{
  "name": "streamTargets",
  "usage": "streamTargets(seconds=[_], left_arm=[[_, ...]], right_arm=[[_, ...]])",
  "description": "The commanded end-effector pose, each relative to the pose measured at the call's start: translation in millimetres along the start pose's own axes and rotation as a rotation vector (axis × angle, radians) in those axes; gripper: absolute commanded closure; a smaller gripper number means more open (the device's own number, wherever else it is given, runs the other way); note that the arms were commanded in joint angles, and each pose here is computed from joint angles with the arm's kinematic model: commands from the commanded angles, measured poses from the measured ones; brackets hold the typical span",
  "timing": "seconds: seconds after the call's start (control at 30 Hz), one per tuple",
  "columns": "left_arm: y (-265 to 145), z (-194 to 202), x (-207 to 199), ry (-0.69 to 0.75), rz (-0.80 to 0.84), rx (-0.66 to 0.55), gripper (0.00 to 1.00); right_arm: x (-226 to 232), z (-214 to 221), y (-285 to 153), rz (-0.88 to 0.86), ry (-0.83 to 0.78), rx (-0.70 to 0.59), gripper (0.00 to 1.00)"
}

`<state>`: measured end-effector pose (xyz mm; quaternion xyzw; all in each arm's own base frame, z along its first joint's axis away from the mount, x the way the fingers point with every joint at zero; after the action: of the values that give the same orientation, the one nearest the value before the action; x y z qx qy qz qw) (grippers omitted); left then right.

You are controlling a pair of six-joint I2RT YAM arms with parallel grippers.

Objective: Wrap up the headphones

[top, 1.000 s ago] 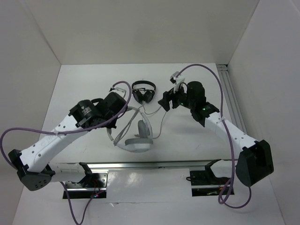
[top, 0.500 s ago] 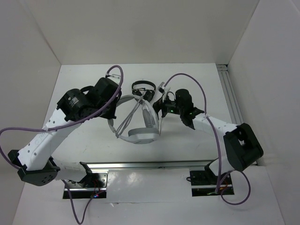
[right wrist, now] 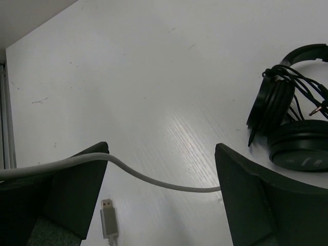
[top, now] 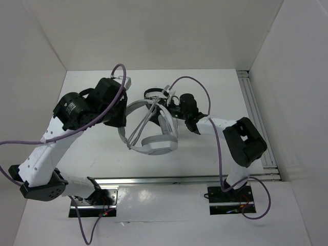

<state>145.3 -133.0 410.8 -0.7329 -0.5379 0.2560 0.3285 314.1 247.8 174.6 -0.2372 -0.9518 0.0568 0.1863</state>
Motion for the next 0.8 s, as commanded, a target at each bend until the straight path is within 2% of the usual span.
streamTargets(seconds=[0.0, 0.13, 0.3, 0.33, 0.4, 0.5, 0.57, 0.6, 0.67, 0.77], left_arm=[[-14, -17, -9, -0.113, 0.103, -0.081, 1.00], [-27, -27, -5, -0.168, 0.129, -0.145, 1.00], [-33, -35, -5, -0.199, 0.209, -0.169, 1.00], [-32, -36, -3, -0.206, 0.201, -0.171, 1.00], [-30, -39, -1, -0.228, 0.189, -0.173, 1.00], [-35, -47, 12, -0.287, 0.145, -0.220, 1.00], [-37, -56, 27, -0.349, 0.077, -0.267, 1.00], [-30, -64, 30, -0.367, 0.058, -0.272, 1.00], [-26, -79, 45, -0.443, 0.011, -0.319, 1.00], [-8, -96, 57, -0.507, 0.006, -0.321, 1.00]], right_arm=[[4, -18, 19, -0.052, -0.030, -0.087, 0.09], [-2, 1, 36, -0.092, 0.015, -0.053, 0.28], [-2, 14, 51, -0.165, 0.073, -0.091, 0.33], [-3, 16, 52, -0.165, 0.072, -0.092, 0.37], [-1, 20, 57, -0.174, 0.083, -0.082, 0.49], [0, 27, 60, -0.170, 0.091, -0.070, 0.88], [2, 38, 52, -0.168, 0.107, -0.063, 0.91], [4, 42, 47, -0.168, 0.122, -0.060, 0.97], [21, 52, 31, -0.194, 0.130, -0.071, 0.98], [53, 54, 13, -0.245, 0.125, -0.086, 0.98]])
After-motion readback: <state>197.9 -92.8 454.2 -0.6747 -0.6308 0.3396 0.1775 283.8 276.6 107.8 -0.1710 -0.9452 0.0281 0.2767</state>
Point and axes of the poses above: each gripper's point midway between its finger pads, its own y axis out along the fingers, its own x axis along the line the jaws close on, z = x × y, the point moved 10 cm from there along -y, back along the fingers, and after that the axes turned 5 degrees about y, right-handed, at the moved point
